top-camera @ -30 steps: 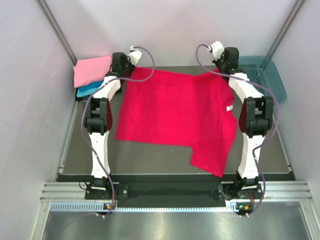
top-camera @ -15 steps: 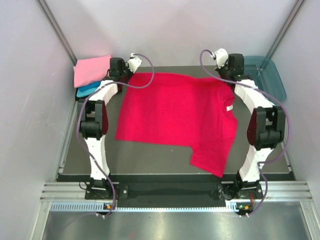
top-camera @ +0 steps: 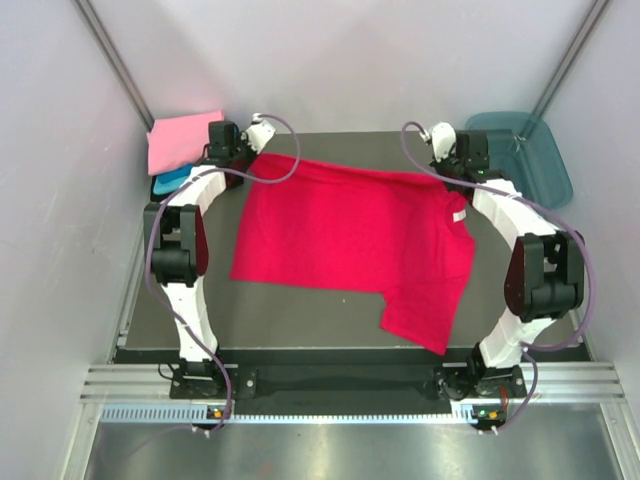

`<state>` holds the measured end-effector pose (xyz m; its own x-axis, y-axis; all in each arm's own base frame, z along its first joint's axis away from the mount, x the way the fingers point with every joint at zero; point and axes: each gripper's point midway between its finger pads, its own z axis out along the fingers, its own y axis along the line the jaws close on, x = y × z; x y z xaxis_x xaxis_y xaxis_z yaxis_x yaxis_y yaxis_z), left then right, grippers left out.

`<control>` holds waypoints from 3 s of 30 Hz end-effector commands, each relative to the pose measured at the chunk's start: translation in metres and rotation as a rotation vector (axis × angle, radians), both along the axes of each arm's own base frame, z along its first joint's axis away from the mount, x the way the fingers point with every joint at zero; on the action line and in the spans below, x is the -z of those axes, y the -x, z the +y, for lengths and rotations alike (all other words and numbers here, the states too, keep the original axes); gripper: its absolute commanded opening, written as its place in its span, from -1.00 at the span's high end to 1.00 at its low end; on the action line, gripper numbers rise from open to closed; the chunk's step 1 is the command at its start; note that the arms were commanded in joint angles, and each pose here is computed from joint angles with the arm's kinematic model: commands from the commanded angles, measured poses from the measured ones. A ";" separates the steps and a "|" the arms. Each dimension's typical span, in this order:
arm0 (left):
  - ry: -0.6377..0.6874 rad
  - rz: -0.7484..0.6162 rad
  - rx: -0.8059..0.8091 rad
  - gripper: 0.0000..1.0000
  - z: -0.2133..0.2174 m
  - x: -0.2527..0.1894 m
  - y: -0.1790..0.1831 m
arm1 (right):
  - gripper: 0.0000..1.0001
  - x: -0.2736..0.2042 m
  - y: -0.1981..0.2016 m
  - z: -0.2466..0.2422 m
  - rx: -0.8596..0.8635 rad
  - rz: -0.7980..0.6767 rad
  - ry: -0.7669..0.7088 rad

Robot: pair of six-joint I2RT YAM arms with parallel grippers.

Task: Fold and stack the t-shirts
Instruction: Fold the tshirt

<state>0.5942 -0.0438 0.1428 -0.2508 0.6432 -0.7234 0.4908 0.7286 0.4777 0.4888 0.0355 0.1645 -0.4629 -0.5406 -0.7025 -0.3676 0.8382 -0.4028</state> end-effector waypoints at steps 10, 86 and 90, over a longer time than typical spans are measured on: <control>-0.012 0.109 0.105 1.00 0.001 -0.001 0.040 | 1.00 -0.010 0.045 0.010 -0.021 0.008 -0.072; 0.171 0.442 -0.072 0.54 -0.025 0.020 0.062 | 0.38 0.095 -0.008 0.055 -0.209 0.374 -0.192; 0.169 0.439 -0.070 0.54 -0.025 0.020 0.061 | 0.38 0.097 -0.004 0.053 -0.206 0.384 -0.187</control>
